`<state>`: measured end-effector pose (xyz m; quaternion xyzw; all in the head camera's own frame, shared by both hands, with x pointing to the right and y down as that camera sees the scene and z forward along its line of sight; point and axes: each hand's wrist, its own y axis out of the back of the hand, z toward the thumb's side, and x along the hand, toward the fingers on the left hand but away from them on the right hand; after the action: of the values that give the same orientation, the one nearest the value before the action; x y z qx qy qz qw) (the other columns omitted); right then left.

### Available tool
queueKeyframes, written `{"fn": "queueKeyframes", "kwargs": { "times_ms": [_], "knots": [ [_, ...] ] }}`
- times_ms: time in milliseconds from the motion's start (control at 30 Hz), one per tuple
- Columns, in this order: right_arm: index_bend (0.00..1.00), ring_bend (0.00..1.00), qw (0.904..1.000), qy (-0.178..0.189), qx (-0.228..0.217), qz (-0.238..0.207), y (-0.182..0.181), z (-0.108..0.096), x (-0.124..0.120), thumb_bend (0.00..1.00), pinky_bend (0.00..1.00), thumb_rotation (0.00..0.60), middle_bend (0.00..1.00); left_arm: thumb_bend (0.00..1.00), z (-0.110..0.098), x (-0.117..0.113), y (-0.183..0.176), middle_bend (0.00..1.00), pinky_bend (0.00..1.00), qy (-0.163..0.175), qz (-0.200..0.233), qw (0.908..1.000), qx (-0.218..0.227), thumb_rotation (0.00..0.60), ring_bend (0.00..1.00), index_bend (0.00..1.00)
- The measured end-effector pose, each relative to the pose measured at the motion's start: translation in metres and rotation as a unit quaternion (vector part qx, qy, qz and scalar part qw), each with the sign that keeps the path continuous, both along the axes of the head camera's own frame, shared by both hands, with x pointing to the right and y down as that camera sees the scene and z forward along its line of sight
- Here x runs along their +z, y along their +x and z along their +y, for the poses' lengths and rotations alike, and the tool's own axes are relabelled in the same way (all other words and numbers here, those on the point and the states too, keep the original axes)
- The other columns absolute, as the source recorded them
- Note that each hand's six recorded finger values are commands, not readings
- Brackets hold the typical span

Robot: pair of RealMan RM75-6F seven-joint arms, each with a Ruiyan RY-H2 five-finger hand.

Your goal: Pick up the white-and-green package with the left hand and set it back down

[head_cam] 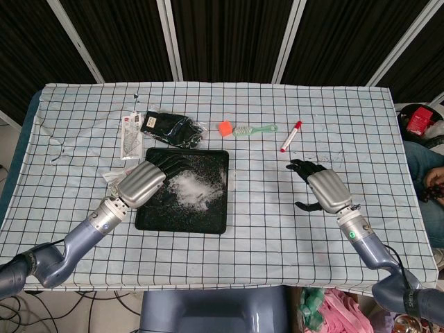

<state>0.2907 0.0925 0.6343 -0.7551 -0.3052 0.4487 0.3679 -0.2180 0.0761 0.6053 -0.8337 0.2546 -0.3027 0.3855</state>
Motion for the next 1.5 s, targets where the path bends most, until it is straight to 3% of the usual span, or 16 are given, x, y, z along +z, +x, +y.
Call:
{"fn": "queueKeyframes", "kwargs": {
  "times_ms": [767, 1033, 1167, 1267, 1500],
  "knots": [
    [0.16, 0.17, 1.0, -0.001, 0.007, 0.004, 0.007, 0.003, 0.001, 0.14, 0.32, 0.6, 0.12, 0.36, -0.004, -0.008, -0.009, 0.14, 0.12, 0.011, -0.003, 0.9998, -0.015, 0.6, 0.06, 0.19],
    [0.16, 0.17, 0.9998, 0.006, 0.018, 0.007, 0.013, 0.0, -0.004, 0.14, 0.32, 0.6, 0.12, 0.36, -0.005, -0.012, -0.026, 0.14, 0.12, 0.016, -0.003, 0.9992, -0.038, 0.6, 0.06, 0.17],
    [0.16, 0.17, 0.9994, 0.009, 0.025, 0.02, 0.023, 0.001, -0.007, 0.14, 0.32, 0.6, 0.12, 0.35, -0.006, -0.019, -0.051, 0.13, 0.12, 0.025, -0.003, 0.9965, -0.08, 0.6, 0.06, 0.15],
    [0.16, 0.17, 0.9985, 0.014, 0.036, 0.038, 0.038, 0.004, -0.011, 0.14, 0.32, 0.6, 0.12, 0.35, 0.0, -0.02, -0.082, 0.13, 0.12, 0.013, -0.012, 0.9916, -0.128, 0.6, 0.06, 0.15],
    [0.16, 0.17, 0.9929, 0.042, 0.064, 0.091, 0.079, 0.022, -0.028, 0.14, 0.31, 0.6, 0.12, 0.32, 0.035, -0.023, -0.171, 0.13, 0.12, 0.025, -0.066, 0.9748, -0.212, 0.6, 0.06, 0.15]
  ]
}}
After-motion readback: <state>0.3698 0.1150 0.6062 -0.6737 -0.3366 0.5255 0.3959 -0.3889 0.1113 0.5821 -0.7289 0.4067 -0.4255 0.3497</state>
